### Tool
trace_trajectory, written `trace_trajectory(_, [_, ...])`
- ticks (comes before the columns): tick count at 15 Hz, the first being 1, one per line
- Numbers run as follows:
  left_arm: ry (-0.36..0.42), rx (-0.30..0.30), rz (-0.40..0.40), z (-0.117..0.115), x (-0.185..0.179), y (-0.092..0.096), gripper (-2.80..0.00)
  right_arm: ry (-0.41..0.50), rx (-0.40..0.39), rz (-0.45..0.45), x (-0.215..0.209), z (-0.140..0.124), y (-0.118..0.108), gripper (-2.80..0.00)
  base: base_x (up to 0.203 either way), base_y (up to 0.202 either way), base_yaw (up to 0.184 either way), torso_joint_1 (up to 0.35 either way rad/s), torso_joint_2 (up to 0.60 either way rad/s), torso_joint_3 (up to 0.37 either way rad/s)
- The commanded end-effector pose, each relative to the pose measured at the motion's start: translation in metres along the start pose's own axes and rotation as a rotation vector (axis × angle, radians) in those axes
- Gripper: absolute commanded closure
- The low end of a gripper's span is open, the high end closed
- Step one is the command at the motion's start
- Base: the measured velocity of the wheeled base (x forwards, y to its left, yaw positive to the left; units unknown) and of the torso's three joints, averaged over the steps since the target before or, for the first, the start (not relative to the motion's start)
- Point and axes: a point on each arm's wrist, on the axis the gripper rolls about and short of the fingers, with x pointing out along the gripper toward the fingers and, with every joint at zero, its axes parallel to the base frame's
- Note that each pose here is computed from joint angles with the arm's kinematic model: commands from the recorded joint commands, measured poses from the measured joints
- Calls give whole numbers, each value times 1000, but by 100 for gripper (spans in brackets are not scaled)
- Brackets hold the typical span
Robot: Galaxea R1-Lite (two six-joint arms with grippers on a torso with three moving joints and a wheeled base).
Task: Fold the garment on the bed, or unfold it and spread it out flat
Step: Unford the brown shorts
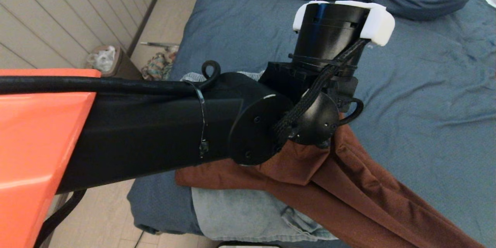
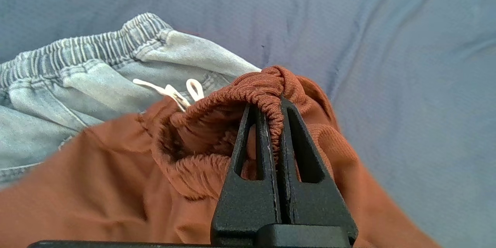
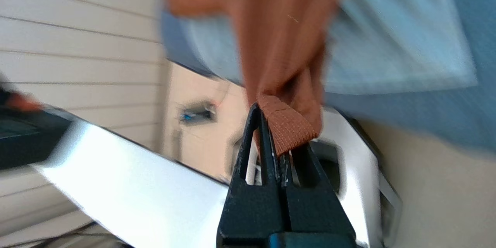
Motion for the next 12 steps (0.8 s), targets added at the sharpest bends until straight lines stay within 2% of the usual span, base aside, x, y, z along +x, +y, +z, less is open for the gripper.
trace_trajectory(1, [-7, 4, 22, 1, 5, 7, 0, 20, 13, -135, -5, -25, -14, 0, 0, 0, 0, 0, 0, 0])
trace_trajectory(2, [-14, 2, 38, 1, 11, 14, 0, 24, 1, -194, -1, -31, -18, 0, 0, 0, 0, 0, 0, 0])
trace_trajectory(3, [-17, 1, 45, 1, 14, 17, 0, -2, -9, -193, 0, -29, -18, 0, 0, 0, 0, 0, 0, 0])
trace_trajectory(5, [-11, 0, 82, -2, 26, 32, 0, -45, -19, -136, 0, -23, -15, 0, 0, 0, 0, 0, 0, 0])
trace_trajectory(9, [17, 10, 163, -28, 64, 58, 0, -22, -33, -93, 1, -21, -16, 0, 0, 0, 0, 0, 0, 0])
trace_trajectory(12, [15, 7, 154, -30, 76, 78, 0, 19, -37, -105, 7, -16, -14, 0, 0, 0, 0, 0, 0, 0])
